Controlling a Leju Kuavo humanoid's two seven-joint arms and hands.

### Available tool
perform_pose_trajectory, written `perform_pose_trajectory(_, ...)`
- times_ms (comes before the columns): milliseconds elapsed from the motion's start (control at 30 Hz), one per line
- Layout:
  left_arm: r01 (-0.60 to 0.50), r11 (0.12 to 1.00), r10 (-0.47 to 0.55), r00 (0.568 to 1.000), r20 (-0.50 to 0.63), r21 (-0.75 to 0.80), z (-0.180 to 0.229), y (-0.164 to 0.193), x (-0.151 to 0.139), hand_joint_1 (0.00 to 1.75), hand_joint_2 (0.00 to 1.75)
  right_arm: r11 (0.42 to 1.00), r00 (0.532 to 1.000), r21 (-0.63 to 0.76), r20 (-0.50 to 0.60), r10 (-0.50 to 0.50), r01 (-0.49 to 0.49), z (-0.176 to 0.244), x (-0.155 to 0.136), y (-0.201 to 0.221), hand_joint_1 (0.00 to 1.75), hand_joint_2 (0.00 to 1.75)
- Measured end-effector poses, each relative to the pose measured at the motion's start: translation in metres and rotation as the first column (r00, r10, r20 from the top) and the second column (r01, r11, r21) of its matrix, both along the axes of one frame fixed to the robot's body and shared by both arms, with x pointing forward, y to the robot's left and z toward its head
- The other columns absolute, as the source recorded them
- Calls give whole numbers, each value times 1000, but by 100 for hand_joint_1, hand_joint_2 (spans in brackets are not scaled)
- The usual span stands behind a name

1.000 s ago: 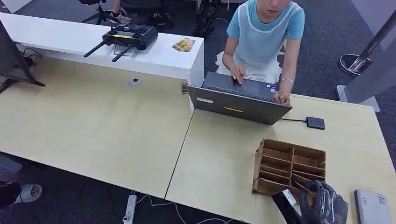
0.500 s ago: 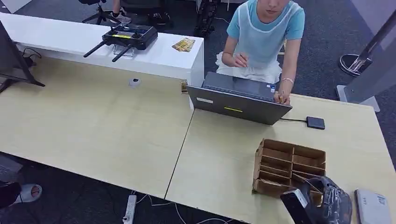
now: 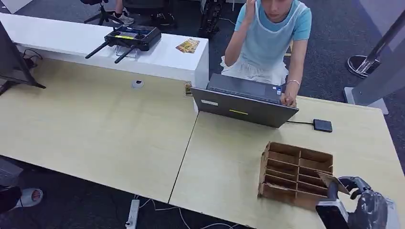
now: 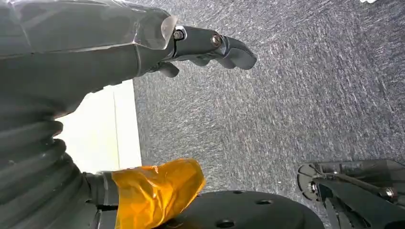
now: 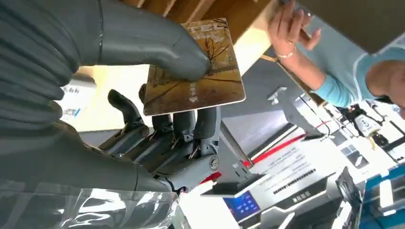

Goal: Pass the card to the sensor for recognition and then transmit it.

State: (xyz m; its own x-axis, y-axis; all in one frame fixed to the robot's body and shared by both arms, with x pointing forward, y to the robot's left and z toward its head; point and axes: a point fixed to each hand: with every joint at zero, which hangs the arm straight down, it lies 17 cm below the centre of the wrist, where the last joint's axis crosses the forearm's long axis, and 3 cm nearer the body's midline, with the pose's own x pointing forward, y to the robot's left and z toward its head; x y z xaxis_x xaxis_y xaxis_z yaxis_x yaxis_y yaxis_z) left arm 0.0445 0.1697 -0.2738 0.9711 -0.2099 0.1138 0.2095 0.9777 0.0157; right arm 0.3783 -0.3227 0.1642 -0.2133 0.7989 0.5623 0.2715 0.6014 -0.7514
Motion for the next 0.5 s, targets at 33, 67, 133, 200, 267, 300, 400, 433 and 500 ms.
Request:
perform_pose_trajectory(33,0,1000,0,1000,0,0,0,0,0,0,175,1000,1000,-6,9,0,0,4,0,-2,161,175)
perform_pose_trajectory(67,0,1000,0,1000,0,0,0,0,0,0,175,1000,1000,-11,18,-1,1,8,0,-4,166,175)
perform_pose_trajectory(133,2,1000,-2,1000,1,-3,0,0,0,0,175,1000,999,-29,39,4,-3,17,2,-6,162,175)
perform_pose_trajectory(200,4,1000,-4,1000,3,-3,0,0,0,0,175,999,998,-48,62,12,-9,27,6,-6,164,175)
perform_pose_trajectory(267,7,1000,-7,1000,3,-4,0,0,1,0,175,997,997,-69,80,22,-16,36,11,-6,164,175)
perform_pose_trajectory(300,9,1000,-9,1000,5,-4,0,0,1,0,175,997,995,-80,93,24,-17,42,14,-7,164,175)
perform_pose_trajectory(400,12,1000,-12,1000,8,-4,0,2,1,0,175,993,992,-120,121,30,-16,57,23,-7,166,175)
perform_pose_trajectory(433,13,1000,-13,1000,9,-4,0,2,2,0,175,991,991,-135,129,32,-15,62,26,-6,166,175)
perform_pose_trajectory(500,19,1000,-19,1000,10,-5,0,2,2,0,175,986,988,-165,150,36,-10,73,33,-5,166,175)
